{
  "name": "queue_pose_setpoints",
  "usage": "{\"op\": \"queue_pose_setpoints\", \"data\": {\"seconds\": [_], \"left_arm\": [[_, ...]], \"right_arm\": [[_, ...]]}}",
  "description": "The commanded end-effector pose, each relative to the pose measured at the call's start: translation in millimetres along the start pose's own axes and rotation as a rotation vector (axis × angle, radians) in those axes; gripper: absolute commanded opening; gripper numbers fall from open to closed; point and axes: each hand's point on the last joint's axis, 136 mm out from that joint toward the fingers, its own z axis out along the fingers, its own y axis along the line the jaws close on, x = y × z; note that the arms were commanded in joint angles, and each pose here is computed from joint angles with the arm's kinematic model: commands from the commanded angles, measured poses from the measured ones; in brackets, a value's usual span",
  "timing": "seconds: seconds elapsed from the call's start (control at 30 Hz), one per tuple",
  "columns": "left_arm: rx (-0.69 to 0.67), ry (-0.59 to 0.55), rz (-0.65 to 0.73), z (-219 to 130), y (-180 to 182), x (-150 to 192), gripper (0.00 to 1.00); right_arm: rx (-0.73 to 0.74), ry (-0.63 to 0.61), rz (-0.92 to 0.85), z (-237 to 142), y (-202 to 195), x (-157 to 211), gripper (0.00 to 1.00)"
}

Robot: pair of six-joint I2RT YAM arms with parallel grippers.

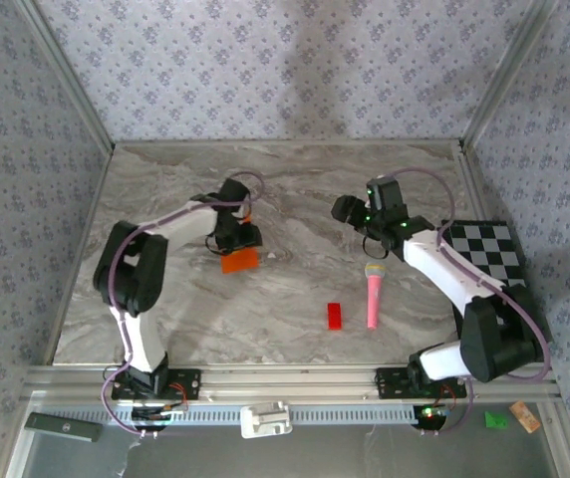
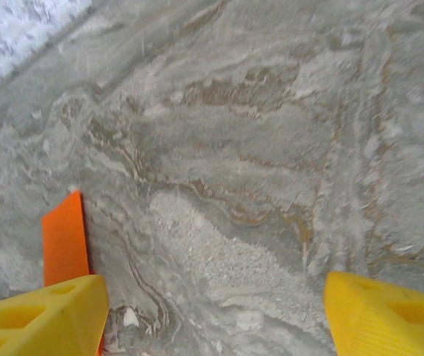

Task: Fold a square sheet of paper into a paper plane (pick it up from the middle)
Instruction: Turn over the paper at the center of the table, then move the paper to the center of the table.

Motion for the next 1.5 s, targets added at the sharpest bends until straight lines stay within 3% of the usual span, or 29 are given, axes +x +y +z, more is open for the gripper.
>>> {"op": "queue_pose_setpoints", "data": {"seconds": [0.0, 0.13, 0.4, 0.43, 0.6, 0.9, 1.1, 1.47], "left_arm": [[0.302, -0.064, -0.064, -49.5, -37.9, -19.8, 0.61], [0.373, -0.15, -0.165, -81.4, -12.9, -35.9, 0.69], [0.268, -0.299, -0.348, -110.4, 67.7, -38.6, 0.84], [0.259, -0.311, -0.37, -111.4, 77.0, -37.1, 0.99], [0.241, -0.359, -0.437, -116.0, 102.9, -30.2, 1.0], [0.221, -0.346, -0.439, -110.8, 110.2, -26.2, 1.0], [0.248, -0.315, -0.439, -102.3, 106.6, -26.7, 1.0], [0.316, -0.223, -0.38, -83.2, 82.1, -20.0, 1.0]], "right_arm": [[-0.052, 0.062, -0.064, 13.9, 27.2, 12.8, 0.77], [-0.098, 0.165, -0.156, 37.8, 63.7, 46.9, 0.75], [-0.199, 0.397, -0.392, 87.4, 155.6, 128.1, 0.57], [-0.202, 0.421, -0.416, 93.5, 163.8, 138.2, 0.55], [-0.215, 0.503, -0.465, 122.7, 184.9, 171.3, 0.51], [-0.143, 0.571, -0.446, 159.5, 173.4, 190.7, 0.49], [-0.048, 0.6, -0.425, 169.1, 143.8, 195.8, 0.47], [0.029, 0.59, -0.346, 124.0, 72.5, 193.9, 0.47]]}}
